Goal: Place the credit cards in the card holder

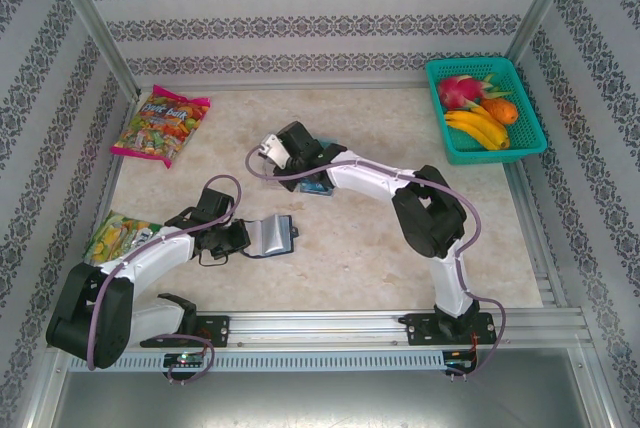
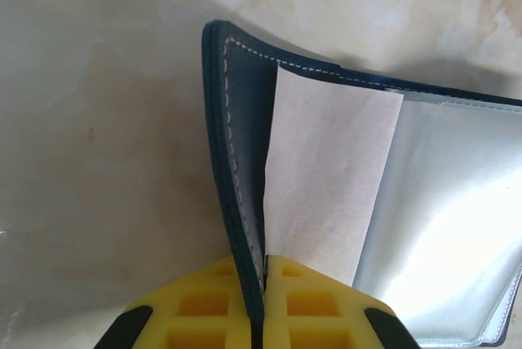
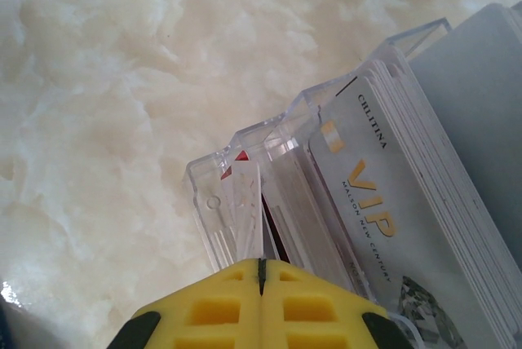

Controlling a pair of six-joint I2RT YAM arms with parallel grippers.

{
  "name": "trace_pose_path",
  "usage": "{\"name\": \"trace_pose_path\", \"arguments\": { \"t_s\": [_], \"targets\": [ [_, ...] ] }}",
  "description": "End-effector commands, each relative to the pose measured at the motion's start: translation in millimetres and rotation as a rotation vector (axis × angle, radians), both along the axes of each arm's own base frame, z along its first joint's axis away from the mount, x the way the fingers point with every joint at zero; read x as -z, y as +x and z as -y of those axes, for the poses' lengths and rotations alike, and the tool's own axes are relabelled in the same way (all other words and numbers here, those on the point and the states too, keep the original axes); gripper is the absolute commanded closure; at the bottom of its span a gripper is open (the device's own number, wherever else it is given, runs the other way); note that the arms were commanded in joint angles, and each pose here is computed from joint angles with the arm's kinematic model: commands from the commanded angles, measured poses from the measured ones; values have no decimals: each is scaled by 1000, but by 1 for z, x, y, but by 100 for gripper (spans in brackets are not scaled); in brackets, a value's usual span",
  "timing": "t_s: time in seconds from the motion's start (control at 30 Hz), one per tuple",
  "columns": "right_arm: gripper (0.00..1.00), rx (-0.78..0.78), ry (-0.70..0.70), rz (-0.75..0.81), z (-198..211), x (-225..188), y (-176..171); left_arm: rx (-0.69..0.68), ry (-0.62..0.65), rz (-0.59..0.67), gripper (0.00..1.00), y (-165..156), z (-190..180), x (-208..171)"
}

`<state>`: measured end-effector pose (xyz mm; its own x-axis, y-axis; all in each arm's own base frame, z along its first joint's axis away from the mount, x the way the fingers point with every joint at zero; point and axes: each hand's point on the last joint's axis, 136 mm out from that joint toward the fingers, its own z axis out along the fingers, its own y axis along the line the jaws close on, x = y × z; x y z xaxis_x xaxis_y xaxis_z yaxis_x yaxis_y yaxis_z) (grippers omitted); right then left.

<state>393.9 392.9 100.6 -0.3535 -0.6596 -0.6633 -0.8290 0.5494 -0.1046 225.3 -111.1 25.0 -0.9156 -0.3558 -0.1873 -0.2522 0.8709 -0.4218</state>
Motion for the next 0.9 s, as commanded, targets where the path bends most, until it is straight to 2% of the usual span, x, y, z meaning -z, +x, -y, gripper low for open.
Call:
{"name": "trace_pose_path", "arguments": {
  "t_s": [0.0, 0.13, 0.5, 0.87],
  "targets": [
    [100, 9, 86, -65, -5, -17, -2, 0, 3, -29, 100, -5, -2, 6],
    [100, 13, 134, -118, -5, -19, 0, 1, 1, -28, 100, -4, -1, 6],
    [100, 1, 73, -154, -11, -2, -5, 3, 1, -33, 100, -3, -1, 7],
    [100, 28, 232, -201, -11, -51, -14, 10, -5, -23, 100, 1, 2, 1]
  ]
}}
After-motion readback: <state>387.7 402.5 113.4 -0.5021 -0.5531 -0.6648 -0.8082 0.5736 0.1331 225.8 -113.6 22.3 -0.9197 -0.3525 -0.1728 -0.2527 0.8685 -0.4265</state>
